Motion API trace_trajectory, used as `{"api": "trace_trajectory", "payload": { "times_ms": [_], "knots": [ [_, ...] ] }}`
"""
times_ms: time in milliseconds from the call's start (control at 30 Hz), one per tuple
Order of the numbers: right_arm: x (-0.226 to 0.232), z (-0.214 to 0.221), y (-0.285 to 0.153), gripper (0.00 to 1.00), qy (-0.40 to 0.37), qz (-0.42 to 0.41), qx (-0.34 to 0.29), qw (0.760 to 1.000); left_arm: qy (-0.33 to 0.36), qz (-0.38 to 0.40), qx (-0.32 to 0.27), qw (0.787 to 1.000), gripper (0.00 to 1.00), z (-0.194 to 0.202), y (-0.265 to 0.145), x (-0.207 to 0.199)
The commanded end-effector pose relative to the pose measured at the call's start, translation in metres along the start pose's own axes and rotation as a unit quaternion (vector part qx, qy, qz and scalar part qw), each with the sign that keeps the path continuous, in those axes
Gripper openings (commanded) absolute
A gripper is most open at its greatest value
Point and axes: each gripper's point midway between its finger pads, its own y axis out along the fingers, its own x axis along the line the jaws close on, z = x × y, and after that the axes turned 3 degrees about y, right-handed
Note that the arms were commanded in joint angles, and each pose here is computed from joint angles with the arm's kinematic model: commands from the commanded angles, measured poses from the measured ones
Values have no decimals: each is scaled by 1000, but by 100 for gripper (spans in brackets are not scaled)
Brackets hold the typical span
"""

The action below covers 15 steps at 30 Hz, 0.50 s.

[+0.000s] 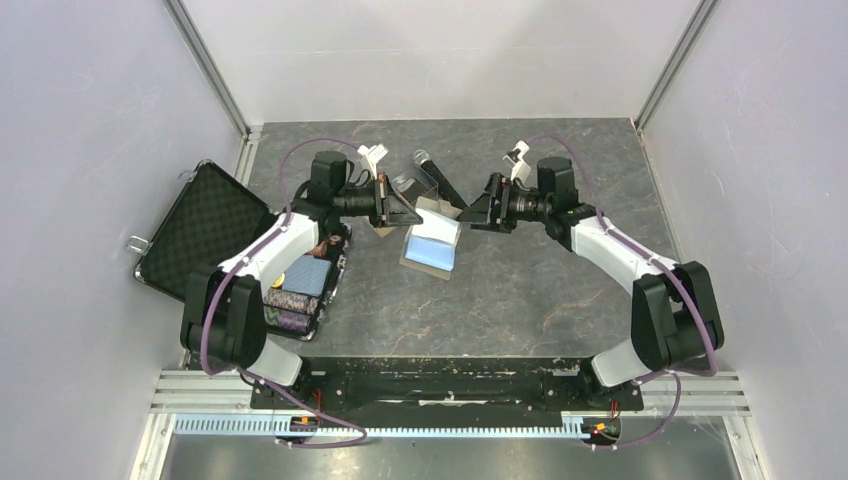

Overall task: Put the credit cards into the card holder
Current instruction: Open the card holder at the center of the board.

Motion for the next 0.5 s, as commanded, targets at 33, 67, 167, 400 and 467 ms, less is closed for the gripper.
{"api": "trace_trajectory", "payload": {
  "times_ms": [33, 67, 167, 400, 467],
  "knots": [
    [16, -9, -19, 79, -100, 11, 5, 995, 47, 11, -1, 999, 2, -17, -12, -30],
    [18, -8, -19, 80, -109, 4, 12, 994, 47, 12, 0, 999, 2, -18, -13, -31],
    [26, -6, -21, 82, -129, -17, 25, 991, 46, 21, 8, 999, 2, -17, -13, -35],
    [49, -8, -25, 86, -181, -65, 41, 980, 42, 32, 23, 998, 2, -10, -14, -37],
    [53, -8, -26, 86, -191, -73, 43, 978, 41, 33, 25, 998, 2, -9, -14, -37]
  ]
}}
